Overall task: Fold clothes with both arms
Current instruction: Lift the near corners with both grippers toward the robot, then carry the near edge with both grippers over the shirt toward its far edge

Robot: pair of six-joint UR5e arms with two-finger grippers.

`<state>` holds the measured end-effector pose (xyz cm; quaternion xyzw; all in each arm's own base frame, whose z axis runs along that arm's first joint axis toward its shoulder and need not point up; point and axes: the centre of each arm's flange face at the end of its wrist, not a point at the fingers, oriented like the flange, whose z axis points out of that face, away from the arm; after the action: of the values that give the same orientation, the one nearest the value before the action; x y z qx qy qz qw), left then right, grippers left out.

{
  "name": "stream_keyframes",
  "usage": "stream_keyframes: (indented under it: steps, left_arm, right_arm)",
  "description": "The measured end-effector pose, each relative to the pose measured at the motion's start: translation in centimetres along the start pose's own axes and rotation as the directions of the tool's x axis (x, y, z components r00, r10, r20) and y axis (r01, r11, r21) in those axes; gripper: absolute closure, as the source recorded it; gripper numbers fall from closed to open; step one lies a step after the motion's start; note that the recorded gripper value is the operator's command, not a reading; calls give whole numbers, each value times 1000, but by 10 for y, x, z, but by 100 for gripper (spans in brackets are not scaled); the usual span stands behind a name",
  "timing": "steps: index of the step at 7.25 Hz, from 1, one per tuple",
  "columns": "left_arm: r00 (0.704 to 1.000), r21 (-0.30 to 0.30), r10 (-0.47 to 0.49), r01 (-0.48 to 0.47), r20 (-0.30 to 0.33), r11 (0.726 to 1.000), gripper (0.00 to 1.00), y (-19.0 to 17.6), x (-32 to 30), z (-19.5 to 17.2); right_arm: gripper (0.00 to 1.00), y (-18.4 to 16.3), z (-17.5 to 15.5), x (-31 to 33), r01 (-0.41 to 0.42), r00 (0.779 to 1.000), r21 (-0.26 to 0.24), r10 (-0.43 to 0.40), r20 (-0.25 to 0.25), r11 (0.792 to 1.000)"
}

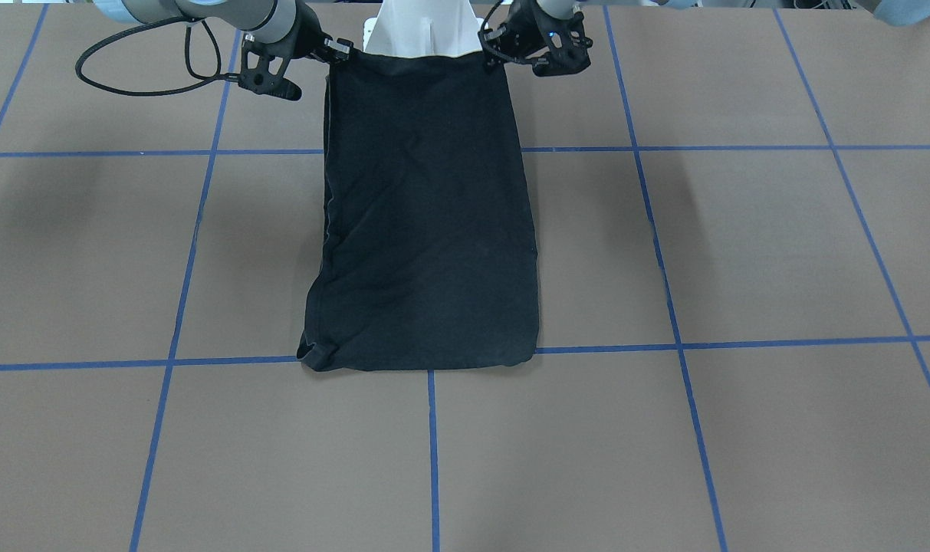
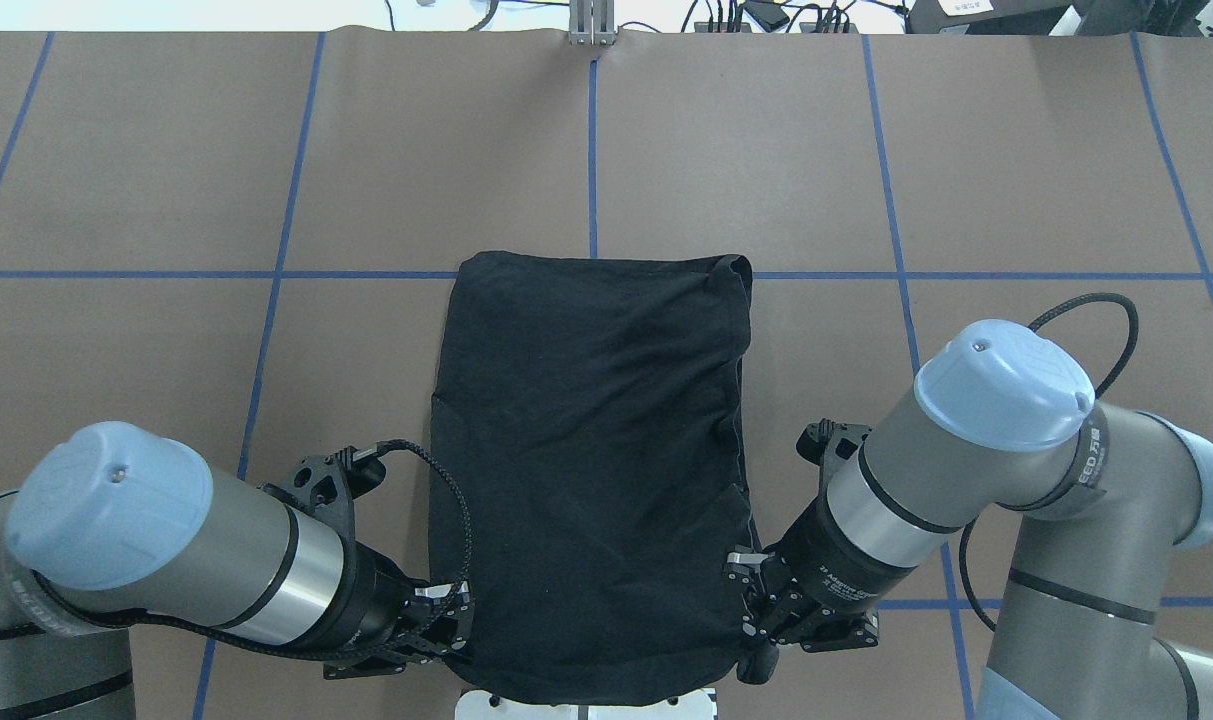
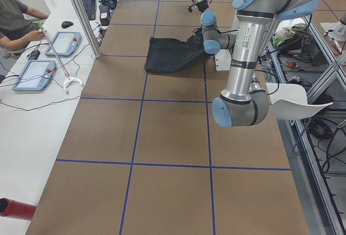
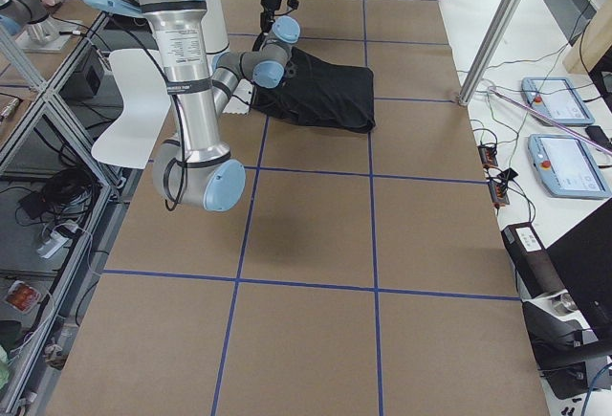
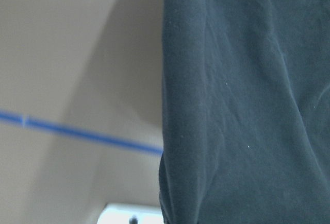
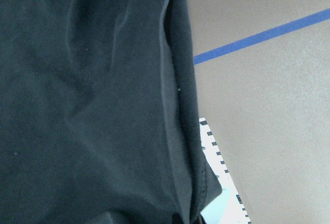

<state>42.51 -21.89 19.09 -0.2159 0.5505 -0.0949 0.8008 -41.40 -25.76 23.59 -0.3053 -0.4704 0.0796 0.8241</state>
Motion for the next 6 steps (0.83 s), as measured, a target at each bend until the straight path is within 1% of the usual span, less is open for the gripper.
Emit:
stream_keyframes:
  steps: [1, 2, 4, 5, 6]
  left_arm:
    - [1000, -3, -4, 4, -25, 1000, 100, -3, 5, -18]
    - [998, 29, -10, 12, -55, 1000, 100, -18, 11, -38]
    - [992, 115, -14, 29, -122, 993, 100, -55, 30, -74]
    - [990, 148, -21, 41, -141, 988, 100, -74, 46, -78]
    - [989, 172, -32, 57, -145, 983, 100, -94, 58, -76]
  right_arm:
    - [100, -8, -13, -2, -10, 1000, 11, 10, 17, 1000]
    - [100, -18, -29, -4, -24, 999, 31, 23, 41, 999]
    - [100, -40, -68, -15, -44, 994, 89, 35, 105, 995]
    - [100, -50, -85, -27, -51, 990, 117, 35, 137, 992]
    - [100, -64, -99, -43, -64, 986, 146, 40, 162, 987]
